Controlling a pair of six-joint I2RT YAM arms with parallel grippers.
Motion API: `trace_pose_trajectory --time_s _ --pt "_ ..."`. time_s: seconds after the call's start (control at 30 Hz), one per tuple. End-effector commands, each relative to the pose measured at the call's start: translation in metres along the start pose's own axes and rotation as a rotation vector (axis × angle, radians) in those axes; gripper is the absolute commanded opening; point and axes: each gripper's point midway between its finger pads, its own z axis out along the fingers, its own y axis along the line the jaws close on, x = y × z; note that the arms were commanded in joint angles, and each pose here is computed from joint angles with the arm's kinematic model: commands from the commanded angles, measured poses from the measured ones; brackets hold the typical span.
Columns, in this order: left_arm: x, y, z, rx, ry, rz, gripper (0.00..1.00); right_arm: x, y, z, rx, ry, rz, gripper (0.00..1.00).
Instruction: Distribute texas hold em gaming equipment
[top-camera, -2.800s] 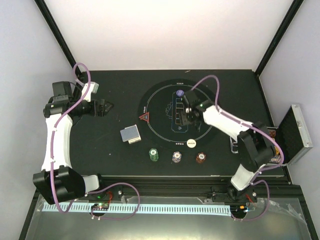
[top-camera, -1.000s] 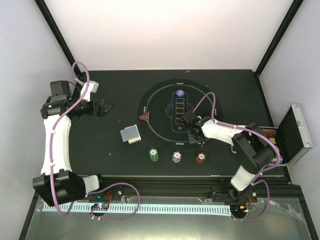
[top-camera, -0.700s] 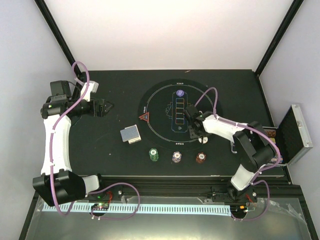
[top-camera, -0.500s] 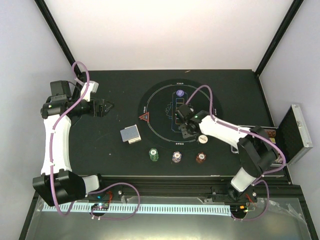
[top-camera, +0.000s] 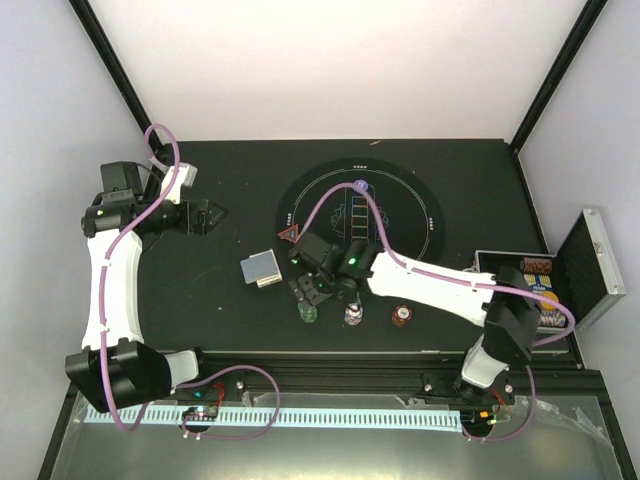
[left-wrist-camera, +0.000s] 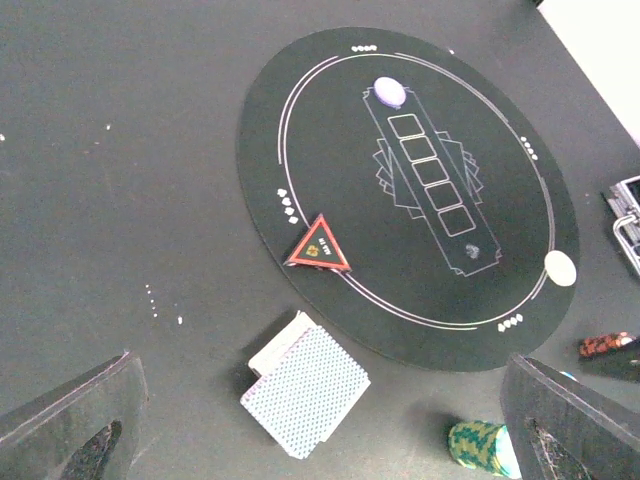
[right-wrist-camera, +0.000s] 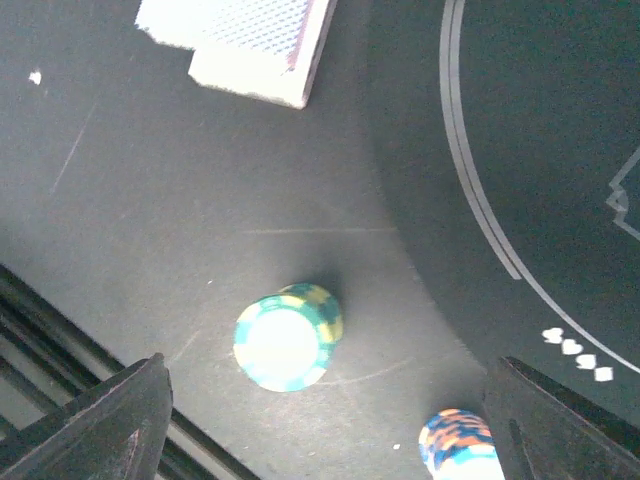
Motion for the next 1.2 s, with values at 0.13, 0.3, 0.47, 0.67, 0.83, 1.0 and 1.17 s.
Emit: trace_pose_trajectory --time_s 0.13,0.3,0.47,0.67,0.83,1.0,1.17 --pt "0.000 0.021 -0.009 -0.120 0.033 0.018 0.99 0.033 0.031 0.037 0.049 0.165 -0.094 0.87" --pt "0.008 0.029 -0.008 -0.139 0.071 0.011 0.99 0.043 0.033 0.050 0.066 0.201 -0.117 0.82" --pt "0.008 0.031 -0.010 -0.144 0.064 0.010 0.99 0.047 0.035 0.059 0.071 0.219 -0.130 0.74" --pt "0.007 0.032 -0.011 -0.148 0.060 0.010 0.99 0.049 0.034 0.065 0.088 0.226 -0.135 0.65" --pt "0.007 0.035 -0.012 -0.152 0.055 0.005 0.99 0.049 0.035 0.069 0.088 0.227 -0.136 0.60" --pt "0.006 0.035 -0.014 -0.152 0.051 0.004 0.99 0.047 0.035 0.070 0.092 0.221 -0.135 0.50" --pt "0.007 0.034 -0.012 -0.141 0.052 0.001 0.99 0.044 0.036 0.068 0.094 0.214 -0.137 0.49"
